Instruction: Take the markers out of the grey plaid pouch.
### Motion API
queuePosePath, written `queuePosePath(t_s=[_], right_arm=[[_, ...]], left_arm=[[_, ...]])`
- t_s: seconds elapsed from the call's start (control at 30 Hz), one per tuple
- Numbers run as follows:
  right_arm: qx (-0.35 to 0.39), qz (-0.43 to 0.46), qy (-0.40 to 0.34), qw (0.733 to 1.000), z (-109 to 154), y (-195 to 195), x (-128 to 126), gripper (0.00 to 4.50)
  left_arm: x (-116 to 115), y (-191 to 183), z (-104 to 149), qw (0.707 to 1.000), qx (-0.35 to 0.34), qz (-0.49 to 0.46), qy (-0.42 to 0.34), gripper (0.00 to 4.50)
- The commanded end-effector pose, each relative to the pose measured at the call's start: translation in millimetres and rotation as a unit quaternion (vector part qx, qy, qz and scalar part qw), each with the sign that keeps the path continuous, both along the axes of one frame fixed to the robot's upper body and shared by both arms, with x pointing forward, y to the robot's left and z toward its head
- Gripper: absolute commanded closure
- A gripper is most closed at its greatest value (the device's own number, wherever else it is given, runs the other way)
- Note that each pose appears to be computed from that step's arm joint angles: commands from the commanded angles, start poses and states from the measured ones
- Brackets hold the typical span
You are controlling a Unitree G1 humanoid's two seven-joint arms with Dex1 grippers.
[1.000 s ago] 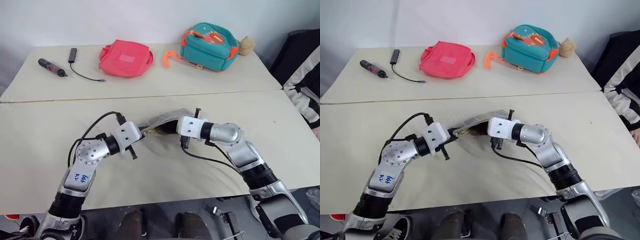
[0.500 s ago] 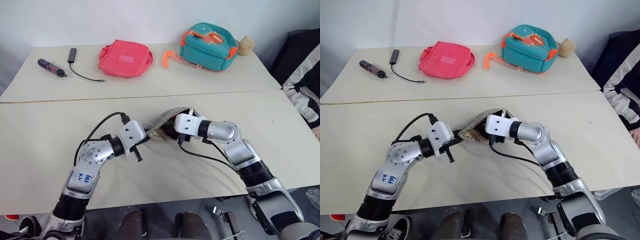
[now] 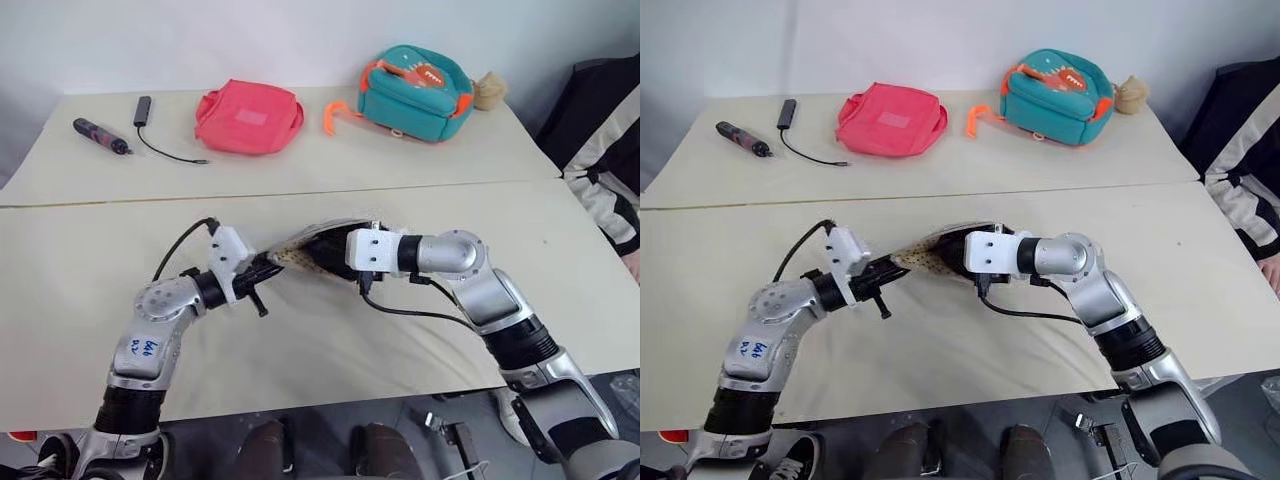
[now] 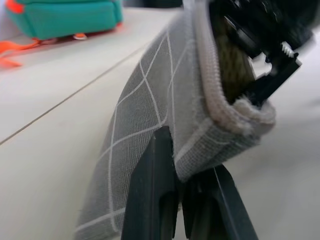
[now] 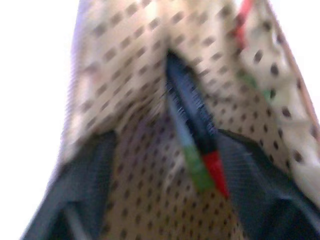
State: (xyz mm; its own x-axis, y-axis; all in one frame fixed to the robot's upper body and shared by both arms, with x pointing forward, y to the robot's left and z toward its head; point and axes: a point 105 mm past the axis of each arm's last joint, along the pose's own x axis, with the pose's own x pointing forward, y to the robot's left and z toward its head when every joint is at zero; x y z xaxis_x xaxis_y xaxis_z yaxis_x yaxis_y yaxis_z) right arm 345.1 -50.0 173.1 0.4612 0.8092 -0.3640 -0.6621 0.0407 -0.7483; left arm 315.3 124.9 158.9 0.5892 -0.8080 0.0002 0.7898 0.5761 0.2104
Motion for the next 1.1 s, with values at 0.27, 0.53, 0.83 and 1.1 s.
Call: queuePosePath(t_s=[0.27, 0.53, 0.83, 1.1], right_arm=[[0.004, -0.012, -0.057, 0.998, 0, 21, 10, 1.68], [-0.035, -0.018, -0.068, 0.997, -15, 23, 15, 1.68], [-0.016, 0.005, -0.053, 0.998, -5, 19, 5, 3.90], [0.008, 0.036, -0.038, 0.999, 25, 10, -11, 3.90]], left_arm=[[-14, -23, -1, 0.998, 0.013, -0.057, 0.011, 4.50], [-22, -40, 5, 0.997, 0.000, -0.076, 0.013, 4.50], [-5, -27, 12, 1.000, 0.000, -0.019, -0.002, 4.50], [4, -16, 3, 1.000, 0.025, 0.008, -0.007, 4.50]])
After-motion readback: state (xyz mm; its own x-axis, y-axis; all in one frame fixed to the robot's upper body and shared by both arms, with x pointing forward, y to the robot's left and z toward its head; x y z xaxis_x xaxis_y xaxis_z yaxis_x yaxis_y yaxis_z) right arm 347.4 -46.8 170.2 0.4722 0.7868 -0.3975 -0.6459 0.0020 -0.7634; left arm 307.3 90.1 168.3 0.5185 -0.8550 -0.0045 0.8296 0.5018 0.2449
